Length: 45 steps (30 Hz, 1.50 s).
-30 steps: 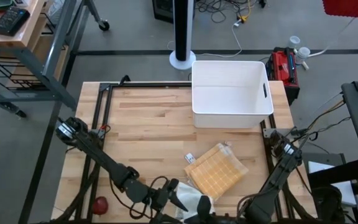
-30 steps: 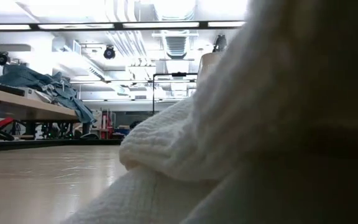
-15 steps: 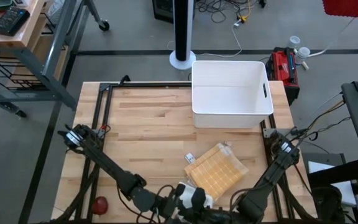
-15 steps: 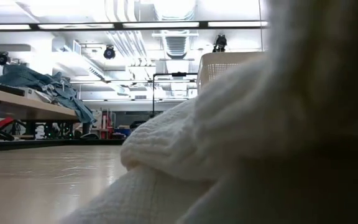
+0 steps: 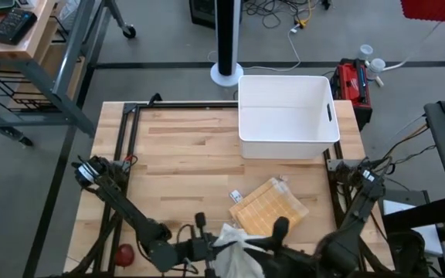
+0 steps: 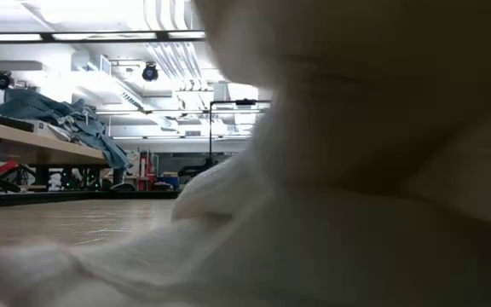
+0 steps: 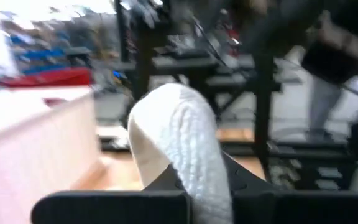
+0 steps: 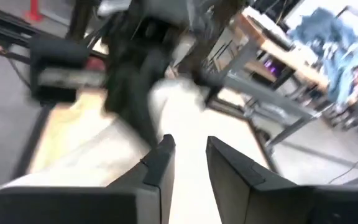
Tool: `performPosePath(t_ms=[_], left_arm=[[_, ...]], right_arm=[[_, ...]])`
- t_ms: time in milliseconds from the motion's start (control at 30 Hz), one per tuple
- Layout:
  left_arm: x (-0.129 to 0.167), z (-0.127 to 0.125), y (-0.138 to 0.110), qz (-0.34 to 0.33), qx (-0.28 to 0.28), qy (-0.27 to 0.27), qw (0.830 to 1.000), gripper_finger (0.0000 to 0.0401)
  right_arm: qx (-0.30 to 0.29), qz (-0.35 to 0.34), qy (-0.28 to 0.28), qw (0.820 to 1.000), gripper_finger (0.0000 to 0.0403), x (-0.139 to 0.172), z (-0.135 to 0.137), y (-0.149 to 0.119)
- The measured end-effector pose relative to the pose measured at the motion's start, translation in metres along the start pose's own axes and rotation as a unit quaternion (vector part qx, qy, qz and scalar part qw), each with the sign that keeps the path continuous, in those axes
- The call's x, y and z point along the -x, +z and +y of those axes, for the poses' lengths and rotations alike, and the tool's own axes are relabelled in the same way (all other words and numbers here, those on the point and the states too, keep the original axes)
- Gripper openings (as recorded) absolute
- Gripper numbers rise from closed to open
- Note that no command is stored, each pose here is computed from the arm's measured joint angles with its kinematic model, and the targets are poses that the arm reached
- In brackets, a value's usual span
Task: Fold towel
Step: Fold the white checkered towel
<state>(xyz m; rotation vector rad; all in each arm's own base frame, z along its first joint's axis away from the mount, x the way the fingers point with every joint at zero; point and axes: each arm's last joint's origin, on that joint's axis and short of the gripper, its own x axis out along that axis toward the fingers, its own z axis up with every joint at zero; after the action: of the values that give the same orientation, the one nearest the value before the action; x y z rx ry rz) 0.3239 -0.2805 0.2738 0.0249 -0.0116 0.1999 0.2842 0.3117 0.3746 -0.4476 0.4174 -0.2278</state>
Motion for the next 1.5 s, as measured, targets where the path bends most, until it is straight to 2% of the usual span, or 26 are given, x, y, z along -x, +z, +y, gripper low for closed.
performPosePath(t_ms=[133,267,333,467,567,700,800,933,1133,1300,1500], left_arm=[[0.005,0.003,0.019,-0.043,0.012,0.021,0.999,0.0001],[0.006,0.007,0.033,-0.087,0.023,0.036,0.995,0.0001],[0.007,0.01,0.037,-0.098,0.021,0.049,0.994,0.0001],[0.004,0.015,0.039,-0.092,0.011,0.088,0.992,0.0001],[0.002,0.018,0.038,-0.086,0.011,0.105,0.991,0.0],[0.002,0.019,0.035,-0.073,0.012,0.129,0.989,0.0],[0.001,0.02,0.034,-0.069,0.011,0.134,0.989,0.0],[0.001,0.02,0.034,-0.067,0.015,0.138,0.988,0.0],[0.002,0.023,0.032,-0.038,0.018,0.203,0.978,0.0],[0.001,0.021,0.033,-0.052,0.029,0.175,0.983,0.0],[0.002,0.02,0.033,-0.059,0.037,0.155,0.985,0.0]], right_arm=[[-0.036,0.024,0.006,0.999,0.0094,0.009,0.008,-0.014],[-0.095,0.034,0.001,0.995,0.0099,0.006,0.017,-0.024],[-0.103,0.041,-0.001,0.994,0.0105,-0.001,0.028,-0.032],[-0.098,0.056,-0.011,0.994,0.013,-0.021,0.043,-0.043],[-0.126,0.048,-0.022,0.991,0.0153,-0.035,0.042,-0.039],[-0.162,0.053,0.0,0.985,0.0184,-0.051,0.045,-0.036],[-0.202,0.052,-0.005,0.978,0.0201,-0.058,0.04,-0.034],[-0.231,0.061,-0.007,0.971,0.0217,-0.067,0.035,-0.034],[-0.263,0.063,0.005,0.963,0.0224,-0.073,0.033,-0.031],[-0.268,0.068,-0.01,0.961,0.0218,-0.085,0.026,-0.033],[-0.255,0.087,-0.034,0.963,0.0196,-0.104,0.022,-0.049]])
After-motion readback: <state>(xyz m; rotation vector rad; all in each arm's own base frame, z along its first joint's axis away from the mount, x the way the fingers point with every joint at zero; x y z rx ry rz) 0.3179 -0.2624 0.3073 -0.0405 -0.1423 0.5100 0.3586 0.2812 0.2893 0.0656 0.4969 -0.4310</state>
